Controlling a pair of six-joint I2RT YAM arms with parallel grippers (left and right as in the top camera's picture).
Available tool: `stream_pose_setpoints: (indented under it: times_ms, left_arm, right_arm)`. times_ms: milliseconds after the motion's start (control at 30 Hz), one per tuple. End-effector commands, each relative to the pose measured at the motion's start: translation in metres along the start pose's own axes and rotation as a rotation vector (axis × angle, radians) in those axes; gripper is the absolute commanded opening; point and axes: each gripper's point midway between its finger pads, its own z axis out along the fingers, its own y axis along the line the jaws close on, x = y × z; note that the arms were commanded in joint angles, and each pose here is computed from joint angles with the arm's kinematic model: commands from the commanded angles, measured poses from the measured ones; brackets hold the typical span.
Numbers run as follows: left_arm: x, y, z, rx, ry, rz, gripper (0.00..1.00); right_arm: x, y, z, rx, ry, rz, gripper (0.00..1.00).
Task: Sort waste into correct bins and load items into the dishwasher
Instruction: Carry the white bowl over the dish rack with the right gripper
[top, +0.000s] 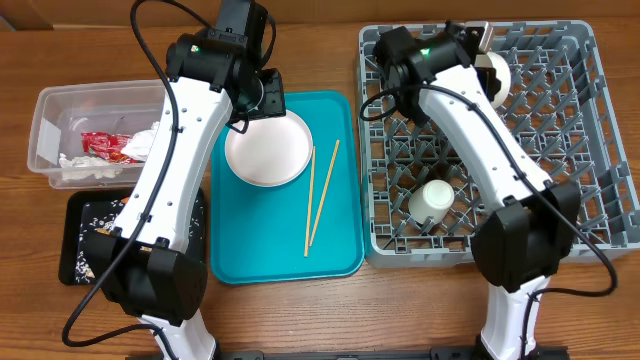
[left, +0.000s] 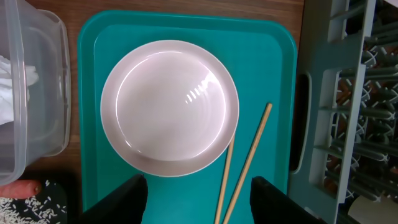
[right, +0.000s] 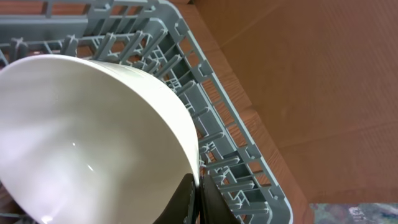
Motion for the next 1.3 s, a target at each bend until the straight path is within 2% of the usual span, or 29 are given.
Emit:
stream_pose_setpoints:
  times_ms: [0,167,600,767,1267]
  left_arm:
    - [-0.003,0.007,0.001,-0.021,-0.007,0.008,0.56]
    - [-0.002,0.007,0.001,-0.021,-0.005,0.008,0.56]
    - [0.000,0.008,0.001,-0.025,0.007,0.008,0.56]
    - [0.001,0.008,0.001,-0.026,0.007,0.008,0.56]
    - [0.005,0.010,0.004,-0.034,0.030,0.008,0.55]
  right_arm:
    - [-0.003,0.000,-0.002,0.027,-0.033,0.004,0.04]
    - [0.002,0.011,-0.014,-0.008,-0.039,-0.025,0.04]
    - [0.018,0.016,-0.008,0.093,-0.096,-0.244,0.04]
    - [0.011,0.031,-0.021,0.073,-0.146,-0.393,0.04]
    - [-0.006,0.045,-0.035,0.096,-0.227,-0.572,0.04]
